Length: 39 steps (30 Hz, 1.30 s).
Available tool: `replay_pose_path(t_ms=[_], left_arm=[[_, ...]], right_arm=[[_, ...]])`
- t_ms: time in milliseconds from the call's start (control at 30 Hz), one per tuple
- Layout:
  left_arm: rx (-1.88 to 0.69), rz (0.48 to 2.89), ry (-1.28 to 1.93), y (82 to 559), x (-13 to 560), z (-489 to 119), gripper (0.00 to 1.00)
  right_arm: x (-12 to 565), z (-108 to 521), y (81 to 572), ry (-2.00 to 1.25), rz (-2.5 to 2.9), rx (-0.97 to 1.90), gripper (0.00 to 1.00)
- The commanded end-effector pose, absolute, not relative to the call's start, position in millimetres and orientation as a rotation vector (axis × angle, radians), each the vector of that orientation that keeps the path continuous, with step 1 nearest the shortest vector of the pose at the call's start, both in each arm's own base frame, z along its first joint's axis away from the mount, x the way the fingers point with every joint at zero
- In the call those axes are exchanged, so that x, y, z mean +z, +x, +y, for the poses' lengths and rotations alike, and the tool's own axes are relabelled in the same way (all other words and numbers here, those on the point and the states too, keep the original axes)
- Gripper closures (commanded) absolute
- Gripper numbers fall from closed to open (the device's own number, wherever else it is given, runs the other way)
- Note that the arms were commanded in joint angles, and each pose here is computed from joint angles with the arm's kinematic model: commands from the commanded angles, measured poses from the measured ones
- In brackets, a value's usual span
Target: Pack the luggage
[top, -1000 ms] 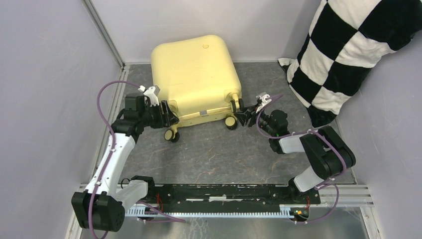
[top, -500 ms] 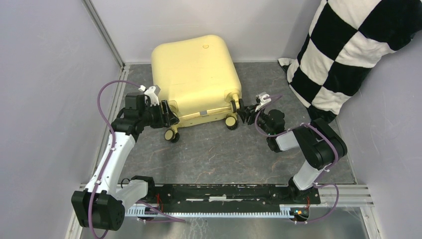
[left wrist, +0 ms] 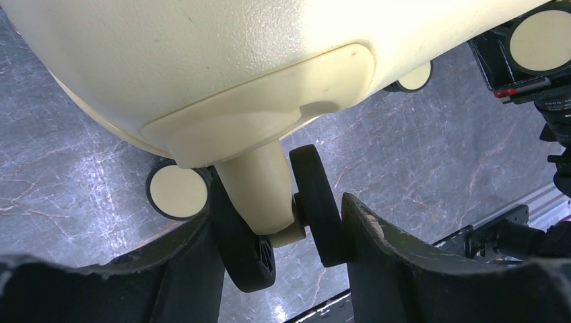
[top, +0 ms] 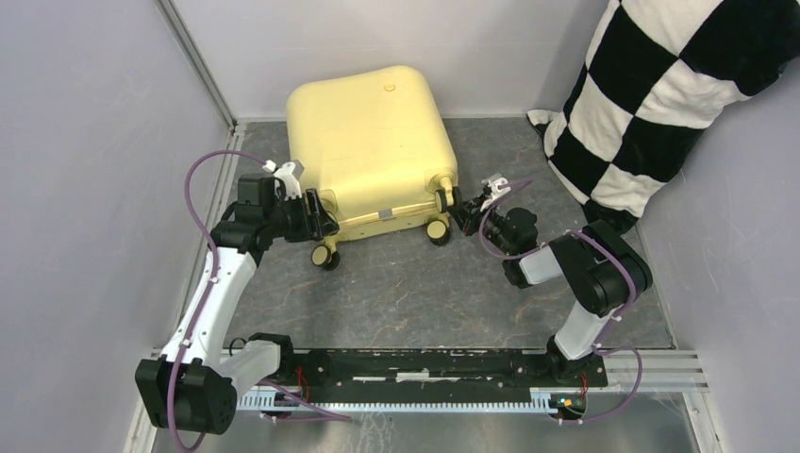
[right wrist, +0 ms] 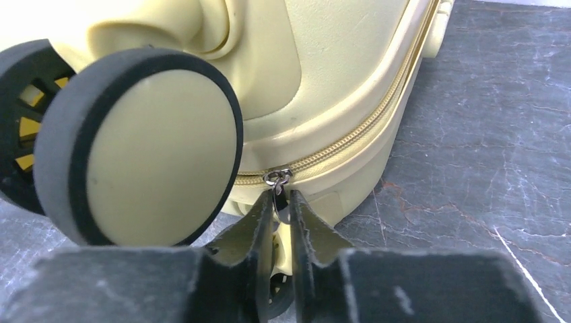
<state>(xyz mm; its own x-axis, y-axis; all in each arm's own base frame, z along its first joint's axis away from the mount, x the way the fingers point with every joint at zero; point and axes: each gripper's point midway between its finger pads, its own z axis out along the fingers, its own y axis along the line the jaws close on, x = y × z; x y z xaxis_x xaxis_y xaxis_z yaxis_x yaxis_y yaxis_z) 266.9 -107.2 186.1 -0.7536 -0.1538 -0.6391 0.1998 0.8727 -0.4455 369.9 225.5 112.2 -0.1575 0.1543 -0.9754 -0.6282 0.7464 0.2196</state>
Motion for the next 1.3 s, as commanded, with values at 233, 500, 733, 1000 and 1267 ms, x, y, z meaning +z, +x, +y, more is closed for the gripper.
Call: replay_pose_path(t_ms=[233, 500, 733, 1000, 1267], left_arm=[[-0.822, 1.98, 0.361, 283.4, 283.9, -148.6, 0.98], [-0.852, 1.954, 0.347, 285.7, 298.6, -153.0, 0.98], [-0.867, 1.939, 0.337, 284.2, 304.8, -154.4, 0.98], [-0.98, 1.907, 0.295, 285.7, 313.9, -168.9, 0.98], [-1.055, 1.91, 0.263, 274.9, 302.1, -176.8, 0.98]], right_arm=[[153.6, 230.1, 361.4, -0.295, 1.407, 0.8, 1.0], [154.5, 225.0, 350.9, -0.259, 1.39, 0.827, 1.0], [143.0, 218.6, 351.7, -0.221, 1.441, 0.784, 1.0], [161.4, 235.4, 322.4, -0.174, 1.38, 0.738, 1.0], [166.9, 262.8, 293.4, -0.158, 1.37, 0.733, 1.0]])
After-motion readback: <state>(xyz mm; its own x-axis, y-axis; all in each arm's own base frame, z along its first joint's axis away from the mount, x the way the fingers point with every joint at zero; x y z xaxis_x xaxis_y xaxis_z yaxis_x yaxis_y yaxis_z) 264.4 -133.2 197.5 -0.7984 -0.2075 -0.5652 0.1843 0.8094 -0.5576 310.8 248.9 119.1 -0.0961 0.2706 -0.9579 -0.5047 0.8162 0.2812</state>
